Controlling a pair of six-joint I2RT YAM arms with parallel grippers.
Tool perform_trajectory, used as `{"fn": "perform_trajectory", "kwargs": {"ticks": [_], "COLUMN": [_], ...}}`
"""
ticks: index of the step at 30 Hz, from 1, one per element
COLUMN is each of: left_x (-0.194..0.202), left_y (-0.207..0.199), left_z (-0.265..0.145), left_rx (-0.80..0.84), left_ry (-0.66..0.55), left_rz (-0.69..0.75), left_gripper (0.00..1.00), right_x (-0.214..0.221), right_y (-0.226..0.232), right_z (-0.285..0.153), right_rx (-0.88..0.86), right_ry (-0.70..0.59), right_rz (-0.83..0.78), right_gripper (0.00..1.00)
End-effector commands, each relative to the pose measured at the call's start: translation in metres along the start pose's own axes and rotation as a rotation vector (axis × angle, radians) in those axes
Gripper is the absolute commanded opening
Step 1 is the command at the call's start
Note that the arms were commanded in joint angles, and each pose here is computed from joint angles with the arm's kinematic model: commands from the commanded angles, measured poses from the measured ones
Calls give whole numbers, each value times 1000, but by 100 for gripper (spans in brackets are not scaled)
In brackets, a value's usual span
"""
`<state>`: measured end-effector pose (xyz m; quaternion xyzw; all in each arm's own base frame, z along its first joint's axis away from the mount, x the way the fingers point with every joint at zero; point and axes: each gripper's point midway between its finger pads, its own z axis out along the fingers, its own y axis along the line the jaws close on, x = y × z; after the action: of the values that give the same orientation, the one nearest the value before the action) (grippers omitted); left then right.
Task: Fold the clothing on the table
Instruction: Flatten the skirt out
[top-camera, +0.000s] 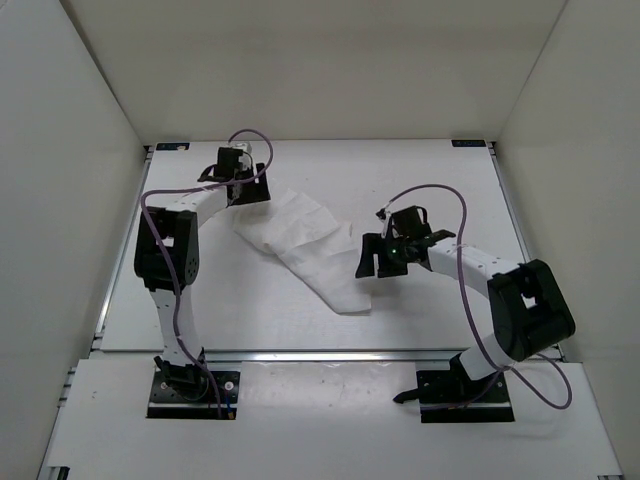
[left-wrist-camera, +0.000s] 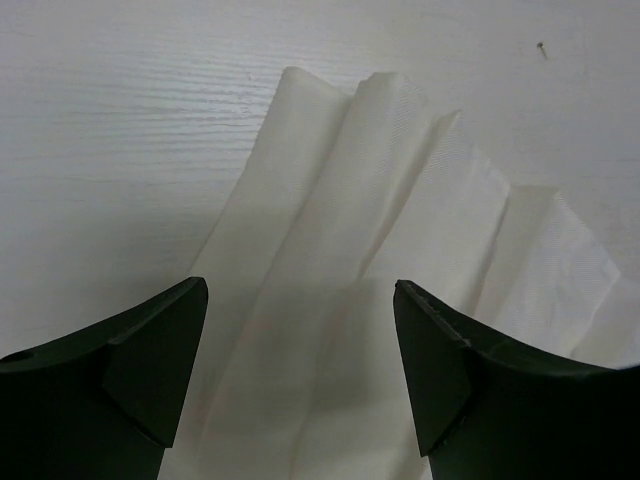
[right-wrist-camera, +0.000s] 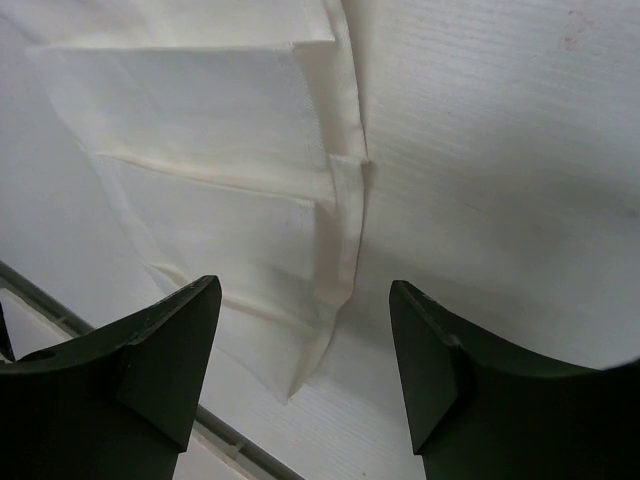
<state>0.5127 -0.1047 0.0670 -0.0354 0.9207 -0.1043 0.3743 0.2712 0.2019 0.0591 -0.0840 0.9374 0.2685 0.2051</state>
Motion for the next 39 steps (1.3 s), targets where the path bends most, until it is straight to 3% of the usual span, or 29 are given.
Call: {"fn": "perform_trajectory", "kwargs": {"ticks": [1,4,7,8,9,10,11,12,15,18,21,22,25,26,28,34,36,39], "left_x": [-15,-10,-8,-6,-7,-9,-9,-13,-32,-71,-101,-117,-116,-105,-96,-73,-73,-66], "left_y": [-16,-19,-26,-25,-27,-28,-29,-29,-34,-47,-64,-78,-88,-86,-94,-77,-73,-65], "left_z": [-2,3,4,6,6,4,3,0,-24,-75,-147,-214,-290,-293,-341,-392,-395,-366], "left_rx": [52,37,67,67,82,88,82,84,92,125,159,195,264,267,323,343,341,304], "left_ry": [-22,1,16,20,20,20,19,10,-47,-184,-322,-450,-571,-558,-631,-722,-736,-698], "left_rz": [29,65,79,79,69,66,70,70,50,25,22,25,-7,-22,-25,-86,-90,-99], "left_gripper": [86,81,64,52,24,12,0,0,0,0,0,0,0,0,0,0,0,0], "right_x": [8,13,19,21,18,19,16,12,-9,-44,-85,-104,-114,-117,-114,-116,-129,-155], "right_y": [4,15,19,22,26,26,29,31,33,39,58,69,83,84,87,91,84,68], "right_z": [14,23,32,33,35,35,36,33,17,-15,-72,-113,-170,-191,-212,-259,-267,-256], "right_rx": [-32,-98,-100,-108,-124,-129,-137,-128,-87,-26,-23,-26,-46,-43,-58,-55,-39,-19], "right_ry": [40,81,120,133,133,142,136,123,60,-67,-267,-392,-537,-589,-627,-706,-725,-705], "right_rz": [4,3,-5,7,1,0,2,-2,-25,-83,-159,-189,-218,-217,-226,-260,-254,-241], "right_gripper": [66,66,66,58,50,31,6,0,0,0,0,0,0,0,0,0,0,0]}}
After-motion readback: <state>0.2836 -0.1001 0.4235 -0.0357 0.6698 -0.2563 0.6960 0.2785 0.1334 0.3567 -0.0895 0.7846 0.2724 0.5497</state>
